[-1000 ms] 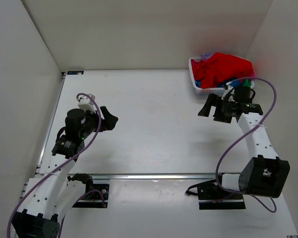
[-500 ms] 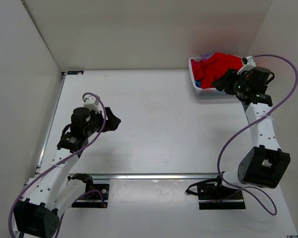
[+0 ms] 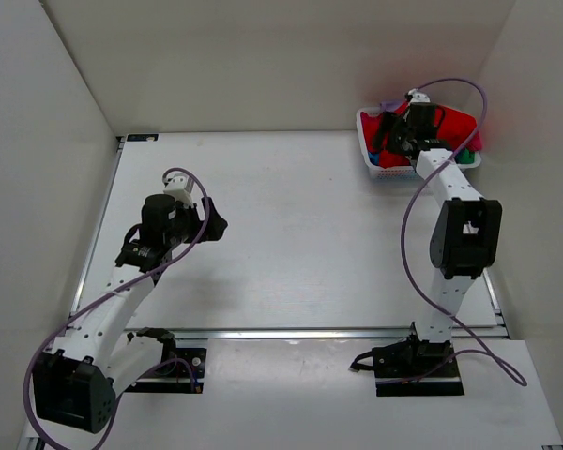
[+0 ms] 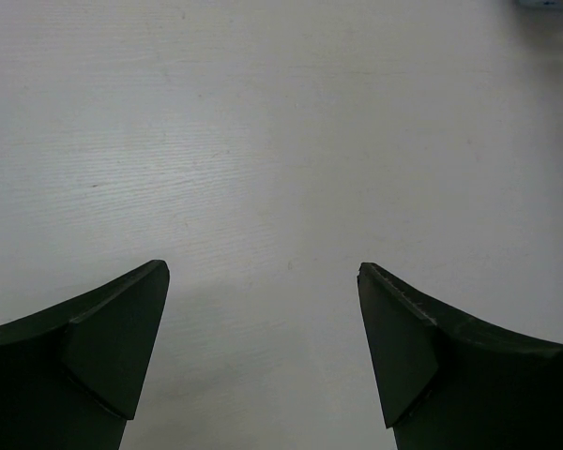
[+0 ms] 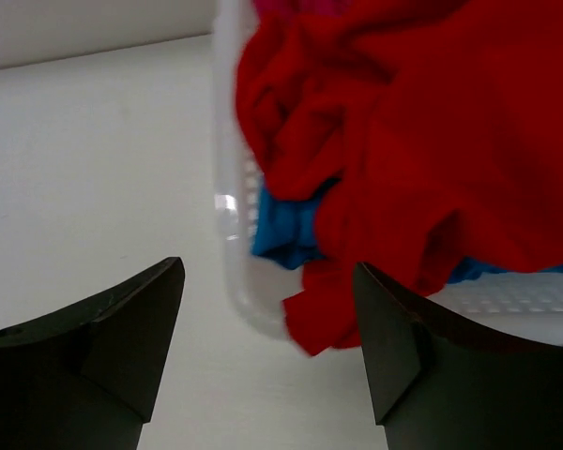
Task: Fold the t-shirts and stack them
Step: Grab crumpled tshirt from bin with the right arm
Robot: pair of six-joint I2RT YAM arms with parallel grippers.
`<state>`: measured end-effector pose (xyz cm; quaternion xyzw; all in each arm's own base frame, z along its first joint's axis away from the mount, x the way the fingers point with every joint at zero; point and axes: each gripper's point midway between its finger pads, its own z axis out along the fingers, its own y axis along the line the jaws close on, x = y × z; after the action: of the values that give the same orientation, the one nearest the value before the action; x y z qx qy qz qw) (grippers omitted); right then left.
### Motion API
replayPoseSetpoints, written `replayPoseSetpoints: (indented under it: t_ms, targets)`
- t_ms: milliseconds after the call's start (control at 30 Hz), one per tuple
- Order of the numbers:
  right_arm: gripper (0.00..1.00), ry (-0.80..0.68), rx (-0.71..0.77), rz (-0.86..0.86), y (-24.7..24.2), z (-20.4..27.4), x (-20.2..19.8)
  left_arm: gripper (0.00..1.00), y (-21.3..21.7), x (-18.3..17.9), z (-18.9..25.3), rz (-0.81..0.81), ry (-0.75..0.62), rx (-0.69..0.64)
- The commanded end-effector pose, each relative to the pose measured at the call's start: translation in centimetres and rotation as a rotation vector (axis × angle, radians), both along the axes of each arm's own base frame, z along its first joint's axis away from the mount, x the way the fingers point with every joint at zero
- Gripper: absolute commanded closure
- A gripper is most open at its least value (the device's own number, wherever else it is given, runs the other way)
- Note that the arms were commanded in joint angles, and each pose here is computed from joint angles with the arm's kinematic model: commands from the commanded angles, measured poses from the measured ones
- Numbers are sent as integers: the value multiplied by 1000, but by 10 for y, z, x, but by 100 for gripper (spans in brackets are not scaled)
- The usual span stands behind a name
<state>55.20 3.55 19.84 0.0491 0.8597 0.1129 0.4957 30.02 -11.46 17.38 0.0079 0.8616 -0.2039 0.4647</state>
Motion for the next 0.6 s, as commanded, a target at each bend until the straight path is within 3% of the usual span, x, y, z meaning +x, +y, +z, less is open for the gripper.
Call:
replayPoseSetpoints:
  t_ms: [0,300,333,367,433,567]
  targets:
    - [30,53,-139,-211,-60,-21,19,7,6,17,24,22,-90,34]
    - [27,136,-255,-287,-73,-55,55,7,8,18,-2,14,-35,73]
    - [39,159,-264,-296,-77,-60,60,7,8,21,-3,16,-36,78]
    - [73,161,-268,-283,-75,-52,65,8,9,21,0,24,-38,75]
    - [100,127,-283,-297,-78,-27,72,8,10,20,-1,25,-38,81]
    - [100,44,-308,-265,-61,28,72,7,6,18,5,14,-49,68]
